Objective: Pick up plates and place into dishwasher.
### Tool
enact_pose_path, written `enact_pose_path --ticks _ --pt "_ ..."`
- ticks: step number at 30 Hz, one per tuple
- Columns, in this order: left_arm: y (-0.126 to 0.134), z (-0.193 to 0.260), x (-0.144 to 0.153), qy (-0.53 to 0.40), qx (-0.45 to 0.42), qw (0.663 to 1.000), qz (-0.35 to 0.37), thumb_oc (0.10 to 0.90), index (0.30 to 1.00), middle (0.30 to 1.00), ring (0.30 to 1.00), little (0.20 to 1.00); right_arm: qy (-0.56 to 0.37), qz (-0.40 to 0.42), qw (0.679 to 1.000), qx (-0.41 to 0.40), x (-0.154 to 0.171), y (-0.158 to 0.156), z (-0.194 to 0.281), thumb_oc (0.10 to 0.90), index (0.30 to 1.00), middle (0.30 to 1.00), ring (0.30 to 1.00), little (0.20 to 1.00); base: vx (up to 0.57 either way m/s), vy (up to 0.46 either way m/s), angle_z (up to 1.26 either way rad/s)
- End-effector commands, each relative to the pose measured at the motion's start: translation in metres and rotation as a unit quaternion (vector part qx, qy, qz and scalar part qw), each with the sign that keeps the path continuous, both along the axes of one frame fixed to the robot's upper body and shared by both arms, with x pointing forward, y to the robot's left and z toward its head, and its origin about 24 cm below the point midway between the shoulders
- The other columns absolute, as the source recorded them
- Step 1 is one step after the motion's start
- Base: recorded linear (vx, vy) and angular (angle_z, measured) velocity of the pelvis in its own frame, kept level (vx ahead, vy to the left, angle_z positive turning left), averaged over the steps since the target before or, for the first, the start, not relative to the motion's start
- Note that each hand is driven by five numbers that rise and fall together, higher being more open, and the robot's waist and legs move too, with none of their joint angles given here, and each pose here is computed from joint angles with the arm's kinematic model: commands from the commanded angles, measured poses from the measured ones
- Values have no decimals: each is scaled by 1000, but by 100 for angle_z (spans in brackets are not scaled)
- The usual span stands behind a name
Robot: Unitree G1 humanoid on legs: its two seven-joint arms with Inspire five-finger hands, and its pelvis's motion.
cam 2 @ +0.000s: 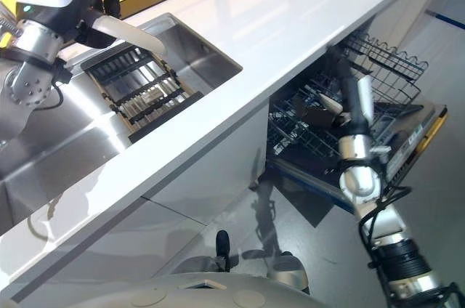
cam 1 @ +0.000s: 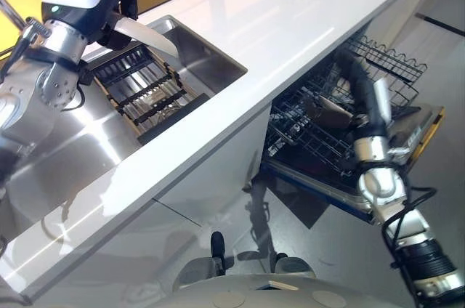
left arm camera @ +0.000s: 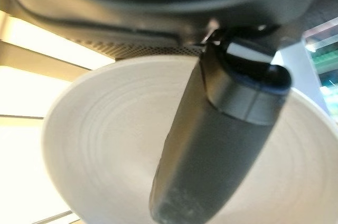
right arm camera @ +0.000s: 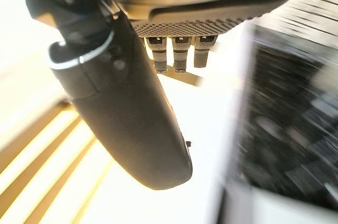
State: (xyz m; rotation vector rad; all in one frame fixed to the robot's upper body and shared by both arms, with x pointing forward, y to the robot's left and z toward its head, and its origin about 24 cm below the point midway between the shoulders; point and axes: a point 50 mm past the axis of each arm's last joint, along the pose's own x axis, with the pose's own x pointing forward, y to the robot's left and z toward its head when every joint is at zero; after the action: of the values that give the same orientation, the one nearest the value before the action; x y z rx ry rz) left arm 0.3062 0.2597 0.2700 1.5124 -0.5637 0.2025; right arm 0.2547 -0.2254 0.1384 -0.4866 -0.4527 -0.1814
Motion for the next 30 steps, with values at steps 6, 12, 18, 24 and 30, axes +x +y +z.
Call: enact_pose_path --ticks 6,12,18,24,30 --pt "0 49 -32 -142 -110 981 -78 100 300 300 300 200 -201 170 963 -56 -14 58 79 800 900 900 900 900 -38 6 27" --pt "-18 47 -33 -131 -123 975 -133 100 300 300 300 200 -163 261 949 -68 -11 87 79 800 900 900 900 900 -30 -1 32" --pt "-29 51 -31 -128 -138 969 -162 100 300 300 300 200 -92 344 933 -47 -9 106 70 800 900 900 900 900 -33 -4 11" --pt "-51 41 -22 -84 -214 945 -232 100 300 300 300 200 -89 378 921 -11 -10 129 69 800 900 900 900 900 -31 -3 9" --pt "-94 0 -18 41 -312 887 -336 100 300 300 300 200 -94 352 931 28 -6 146 65 800 900 900 900 900 0 0 0"
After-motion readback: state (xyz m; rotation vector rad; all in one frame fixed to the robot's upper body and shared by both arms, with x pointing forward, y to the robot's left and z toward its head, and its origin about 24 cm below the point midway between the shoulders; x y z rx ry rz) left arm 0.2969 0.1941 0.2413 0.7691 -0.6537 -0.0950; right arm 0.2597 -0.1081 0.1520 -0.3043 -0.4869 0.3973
